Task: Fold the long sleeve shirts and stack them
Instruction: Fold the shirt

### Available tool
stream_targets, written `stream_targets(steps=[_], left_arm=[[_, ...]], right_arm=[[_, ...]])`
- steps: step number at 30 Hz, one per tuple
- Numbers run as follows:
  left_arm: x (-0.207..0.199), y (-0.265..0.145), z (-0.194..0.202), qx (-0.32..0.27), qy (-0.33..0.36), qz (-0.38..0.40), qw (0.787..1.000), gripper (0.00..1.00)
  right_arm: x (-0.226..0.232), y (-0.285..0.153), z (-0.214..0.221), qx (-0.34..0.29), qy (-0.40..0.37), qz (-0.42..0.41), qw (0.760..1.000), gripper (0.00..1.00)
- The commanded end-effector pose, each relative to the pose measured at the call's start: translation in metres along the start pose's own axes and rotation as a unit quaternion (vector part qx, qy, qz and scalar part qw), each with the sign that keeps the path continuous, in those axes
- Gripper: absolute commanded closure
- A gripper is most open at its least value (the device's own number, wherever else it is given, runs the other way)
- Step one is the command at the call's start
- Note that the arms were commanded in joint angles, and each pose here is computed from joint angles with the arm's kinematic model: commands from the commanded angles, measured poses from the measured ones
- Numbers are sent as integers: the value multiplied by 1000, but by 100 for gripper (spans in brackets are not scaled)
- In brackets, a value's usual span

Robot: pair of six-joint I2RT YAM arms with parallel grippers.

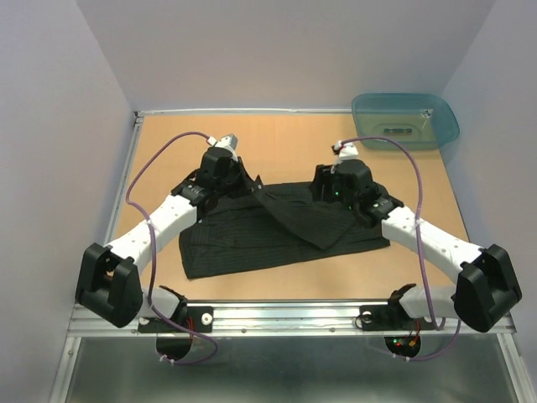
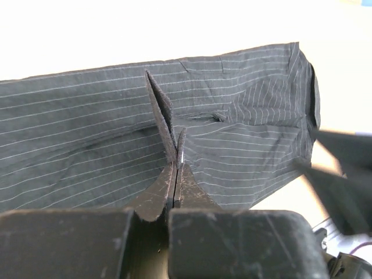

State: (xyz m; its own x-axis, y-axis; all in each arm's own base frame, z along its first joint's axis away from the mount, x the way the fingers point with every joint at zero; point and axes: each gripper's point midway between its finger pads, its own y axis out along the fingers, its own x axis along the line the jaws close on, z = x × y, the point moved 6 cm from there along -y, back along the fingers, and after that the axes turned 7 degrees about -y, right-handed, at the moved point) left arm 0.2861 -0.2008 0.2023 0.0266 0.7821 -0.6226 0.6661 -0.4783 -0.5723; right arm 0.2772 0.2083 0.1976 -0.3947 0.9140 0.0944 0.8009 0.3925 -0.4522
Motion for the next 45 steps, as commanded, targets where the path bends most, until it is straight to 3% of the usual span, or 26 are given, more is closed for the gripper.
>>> stream_targets(steps=[1, 11, 20, 28, 39, 45], left_arm=[[-9, -26, -18, -50, 23, 4, 998, 100], [0, -47, -26, -120, 48, -1, 992, 100], [37, -29, -1, -96, 19, -50, 994, 100], [74, -31, 8, -112, -28, -105, 988, 100], [114, -24, 40, -56, -82, -169, 981, 100], [133, -30, 46, -59, -105, -193, 974, 100]], right_arm=[[-47, -3, 6, 15, 71, 57, 996, 36], [-76, 13, 40, 75, 156, 91, 981, 36], [-87, 13, 51, 87, 169, 110, 975, 36], [-93, 12, 62, 98, 177, 125, 971, 36], [-98, 5, 56, 85, 178, 135, 971, 36], [-99, 2, 56, 82, 183, 138, 970, 36]])
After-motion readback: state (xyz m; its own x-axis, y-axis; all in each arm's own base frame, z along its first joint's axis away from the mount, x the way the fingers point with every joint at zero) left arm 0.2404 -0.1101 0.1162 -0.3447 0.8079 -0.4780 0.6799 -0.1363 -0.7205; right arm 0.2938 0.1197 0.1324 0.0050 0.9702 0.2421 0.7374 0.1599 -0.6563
